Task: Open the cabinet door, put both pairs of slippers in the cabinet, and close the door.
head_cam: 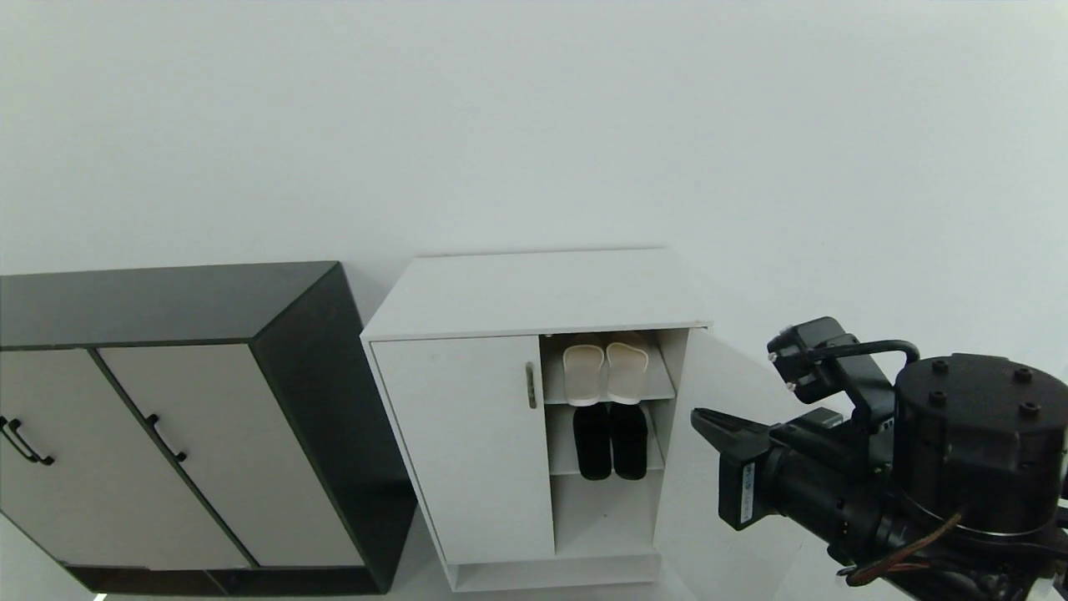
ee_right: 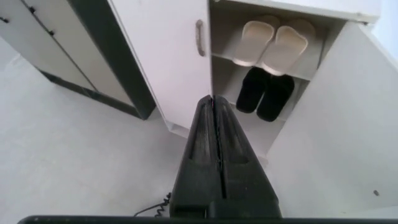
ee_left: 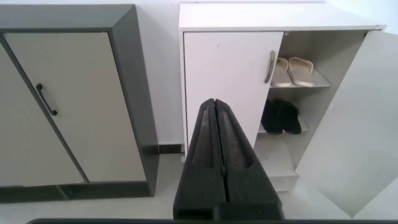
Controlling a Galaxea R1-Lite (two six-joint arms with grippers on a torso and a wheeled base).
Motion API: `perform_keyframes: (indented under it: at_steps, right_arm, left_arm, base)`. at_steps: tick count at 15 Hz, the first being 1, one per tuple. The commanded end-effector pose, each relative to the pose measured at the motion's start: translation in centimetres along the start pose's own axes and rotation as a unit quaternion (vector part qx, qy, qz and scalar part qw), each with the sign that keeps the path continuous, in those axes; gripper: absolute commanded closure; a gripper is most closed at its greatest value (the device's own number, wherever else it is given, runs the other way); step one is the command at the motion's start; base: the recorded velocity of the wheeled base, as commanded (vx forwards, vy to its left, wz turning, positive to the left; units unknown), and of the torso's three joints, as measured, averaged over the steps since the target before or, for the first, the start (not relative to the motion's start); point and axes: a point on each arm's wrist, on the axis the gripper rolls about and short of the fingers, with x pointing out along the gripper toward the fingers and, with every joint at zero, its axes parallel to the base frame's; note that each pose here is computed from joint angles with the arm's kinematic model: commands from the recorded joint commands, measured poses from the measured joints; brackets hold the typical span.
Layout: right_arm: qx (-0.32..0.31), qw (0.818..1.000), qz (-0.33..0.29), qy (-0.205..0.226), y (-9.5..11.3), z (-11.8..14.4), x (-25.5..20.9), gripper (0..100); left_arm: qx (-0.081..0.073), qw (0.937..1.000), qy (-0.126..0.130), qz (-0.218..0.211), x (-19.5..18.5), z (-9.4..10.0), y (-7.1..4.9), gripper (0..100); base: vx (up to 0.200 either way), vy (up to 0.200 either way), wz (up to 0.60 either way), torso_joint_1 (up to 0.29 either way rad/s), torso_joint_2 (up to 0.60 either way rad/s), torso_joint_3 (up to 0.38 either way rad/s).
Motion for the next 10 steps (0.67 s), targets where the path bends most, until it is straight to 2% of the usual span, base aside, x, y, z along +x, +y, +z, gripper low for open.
perform_keyframes:
  at_steps: [1, 4, 8, 9, 10]
  right_arm:
    - [0.000, 1.000, -0.002, 0.002, 0.0, -0.1, 0.1, 100]
    - [0.000, 1.000, -0.012, 0.005, -0.4, -0.2, 0.6, 100]
    - [0.004, 0.999, -0.036, 0.008, -1.5, -0.2, 1.3, 100]
    - [0.006, 0.999, -0.050, 0.008, -2.2, -0.2, 1.6, 100]
    - [0.012, 0.996, -0.085, 0.008, -3.9, 0.0, 2.5, 100]
  left_arm:
    - [0.000, 1.0000, 0.000, 0.000, 0.0, 0.0, 0.0, 100]
    - [0.000, 1.0000, 0.000, 0.000, 0.0, 0.0, 0.0, 100]
    - [0.000, 1.0000, 0.000, 0.000, 0.0, 0.0, 0.0, 100]
    - [0.000, 1.0000, 0.000, 0.000, 0.0, 0.0, 0.0, 100]
    - [0.000, 1.0000, 0.000, 0.000, 0.0, 0.0, 0.0, 100]
  base:
    - [-0.200, 0.000, 0.00, 0.002, 0.00, 0.002]
    - [-0.200, 0.000, 0.00, -0.006, 0.00, 0.002]
    - [0.000, 0.000, 0.00, 0.000, 0.00, 0.000]
    - [0.000, 0.000, 0.00, 0.000, 0.00, 0.000]
    - [0.000, 0.000, 0.00, 0.000, 0.00, 0.000]
